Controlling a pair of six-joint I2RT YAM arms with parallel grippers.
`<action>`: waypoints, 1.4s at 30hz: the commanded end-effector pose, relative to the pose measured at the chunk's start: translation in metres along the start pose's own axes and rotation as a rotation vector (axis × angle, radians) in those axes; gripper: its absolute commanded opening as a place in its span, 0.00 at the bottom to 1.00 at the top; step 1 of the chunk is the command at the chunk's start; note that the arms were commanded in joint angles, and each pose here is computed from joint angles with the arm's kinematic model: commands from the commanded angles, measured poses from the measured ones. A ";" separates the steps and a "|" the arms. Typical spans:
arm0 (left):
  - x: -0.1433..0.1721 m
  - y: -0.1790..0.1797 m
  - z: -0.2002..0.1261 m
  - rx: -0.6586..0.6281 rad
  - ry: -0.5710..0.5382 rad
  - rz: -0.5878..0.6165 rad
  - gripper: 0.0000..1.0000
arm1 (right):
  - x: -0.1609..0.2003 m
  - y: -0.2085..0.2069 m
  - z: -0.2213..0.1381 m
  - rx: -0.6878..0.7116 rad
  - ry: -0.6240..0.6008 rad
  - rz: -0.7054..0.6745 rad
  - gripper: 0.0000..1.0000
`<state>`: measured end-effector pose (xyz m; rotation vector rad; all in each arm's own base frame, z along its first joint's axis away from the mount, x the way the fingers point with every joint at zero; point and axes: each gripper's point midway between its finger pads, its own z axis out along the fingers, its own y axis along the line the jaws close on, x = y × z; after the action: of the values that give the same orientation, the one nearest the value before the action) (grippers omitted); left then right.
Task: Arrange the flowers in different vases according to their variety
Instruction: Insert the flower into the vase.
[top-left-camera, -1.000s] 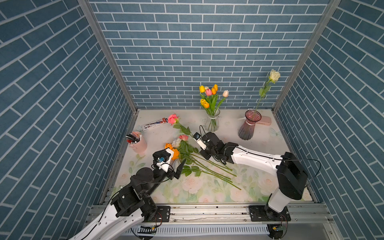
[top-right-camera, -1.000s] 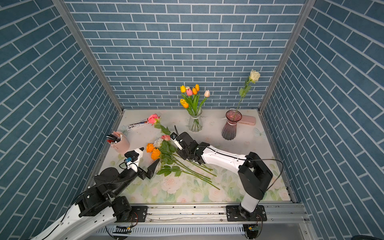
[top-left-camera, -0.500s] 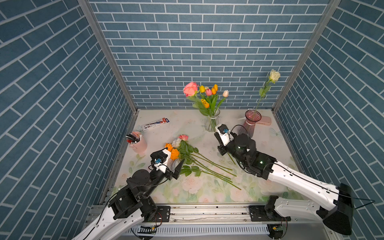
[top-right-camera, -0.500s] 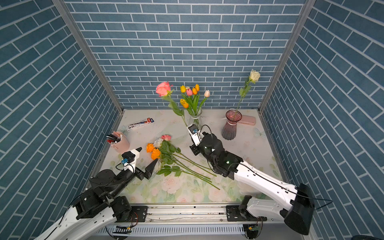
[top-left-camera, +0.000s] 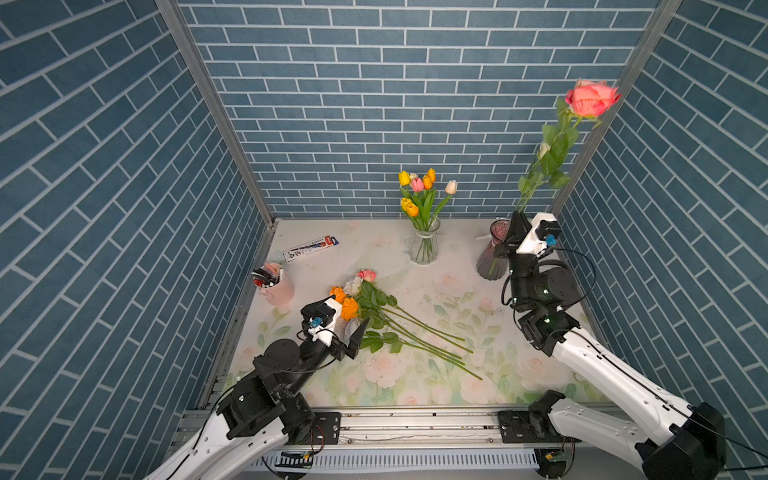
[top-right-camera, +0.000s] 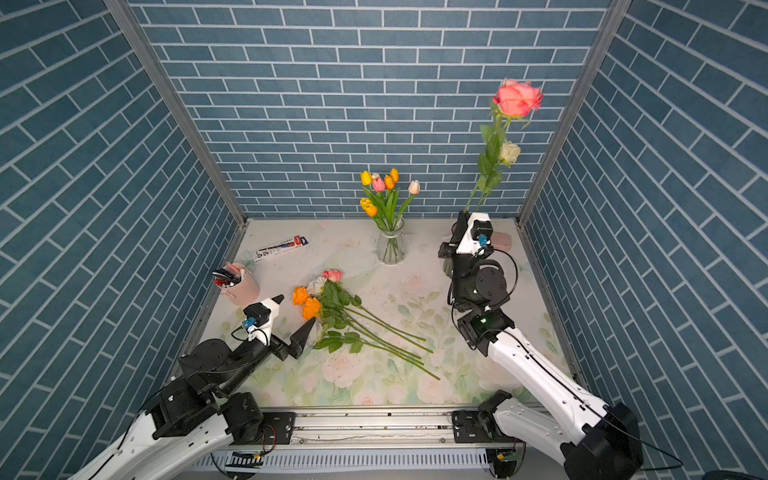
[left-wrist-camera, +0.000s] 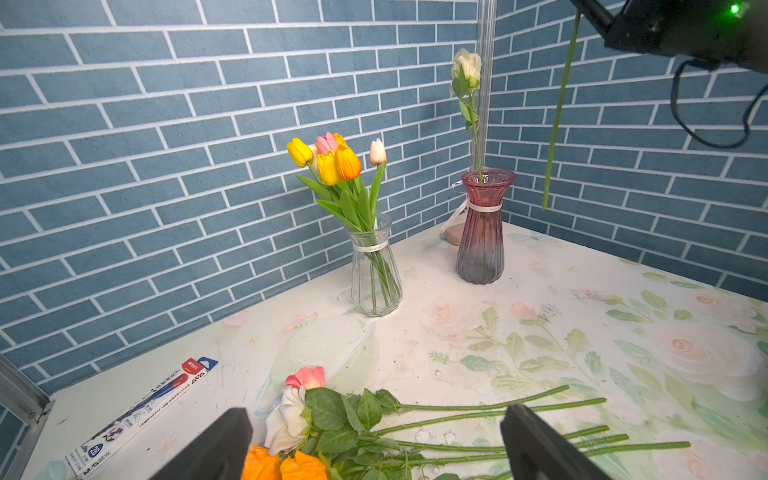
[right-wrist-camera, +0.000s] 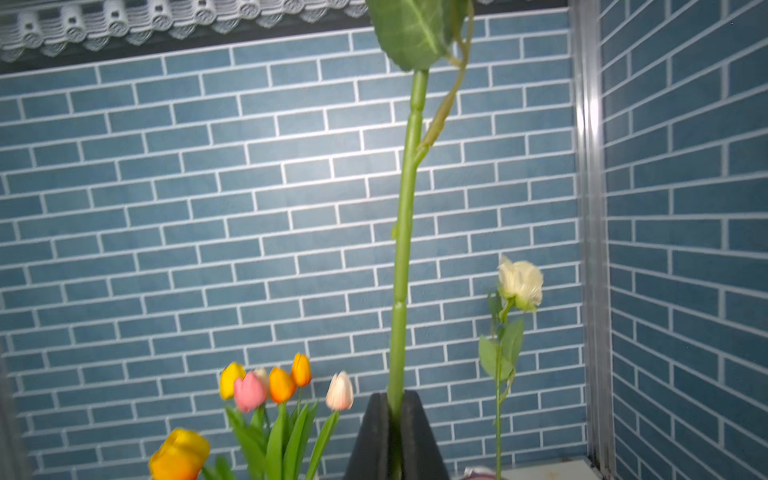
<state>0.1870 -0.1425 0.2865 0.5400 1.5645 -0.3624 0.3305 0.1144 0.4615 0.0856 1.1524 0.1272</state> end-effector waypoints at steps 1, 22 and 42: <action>0.002 0.001 0.003 -0.007 0.000 0.009 1.00 | -0.050 -0.011 0.020 0.030 -0.150 0.030 0.00; 0.006 -0.001 0.006 -0.003 0.021 0.019 1.00 | 0.085 -0.060 0.134 0.099 0.034 -0.088 0.00; 0.008 -0.003 0.008 0.009 0.028 0.020 1.00 | 0.172 -0.076 0.044 0.085 0.633 -0.098 0.28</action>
<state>0.1910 -0.1468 0.2792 0.5627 1.5905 -0.3441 0.4627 0.0665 0.3310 0.0686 1.6865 0.0019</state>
